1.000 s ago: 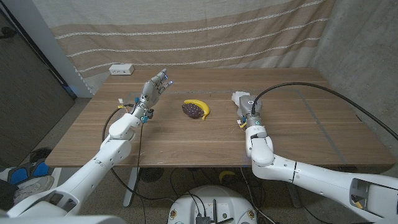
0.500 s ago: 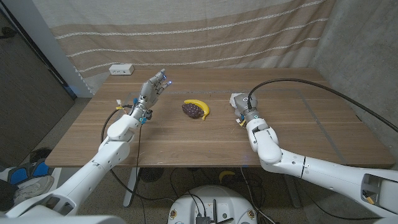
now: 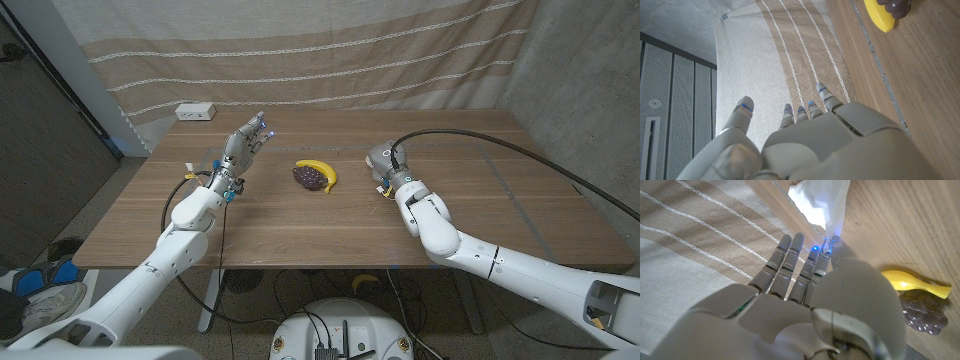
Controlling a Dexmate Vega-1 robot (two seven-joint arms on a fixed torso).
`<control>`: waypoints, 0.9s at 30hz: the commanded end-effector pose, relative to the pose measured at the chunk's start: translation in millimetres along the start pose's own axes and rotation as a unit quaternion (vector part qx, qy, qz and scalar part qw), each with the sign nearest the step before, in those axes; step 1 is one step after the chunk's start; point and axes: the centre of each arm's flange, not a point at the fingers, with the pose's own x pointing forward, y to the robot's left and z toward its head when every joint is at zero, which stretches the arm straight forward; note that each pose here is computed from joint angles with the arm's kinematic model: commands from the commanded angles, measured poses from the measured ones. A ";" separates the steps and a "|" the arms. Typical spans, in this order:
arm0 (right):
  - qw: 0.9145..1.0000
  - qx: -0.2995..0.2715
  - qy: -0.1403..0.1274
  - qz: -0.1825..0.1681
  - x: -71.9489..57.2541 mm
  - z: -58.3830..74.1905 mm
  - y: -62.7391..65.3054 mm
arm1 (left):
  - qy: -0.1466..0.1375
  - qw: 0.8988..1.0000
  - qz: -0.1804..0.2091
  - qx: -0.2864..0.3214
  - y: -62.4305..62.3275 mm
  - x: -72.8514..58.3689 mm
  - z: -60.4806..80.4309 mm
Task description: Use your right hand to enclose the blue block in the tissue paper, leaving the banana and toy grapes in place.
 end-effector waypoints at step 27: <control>0.997 -0.075 -0.032 -0.005 61.6 -14.3 -6.1 | 0.002 1.000 0.026 0.007 -13.8 -3.5 5.0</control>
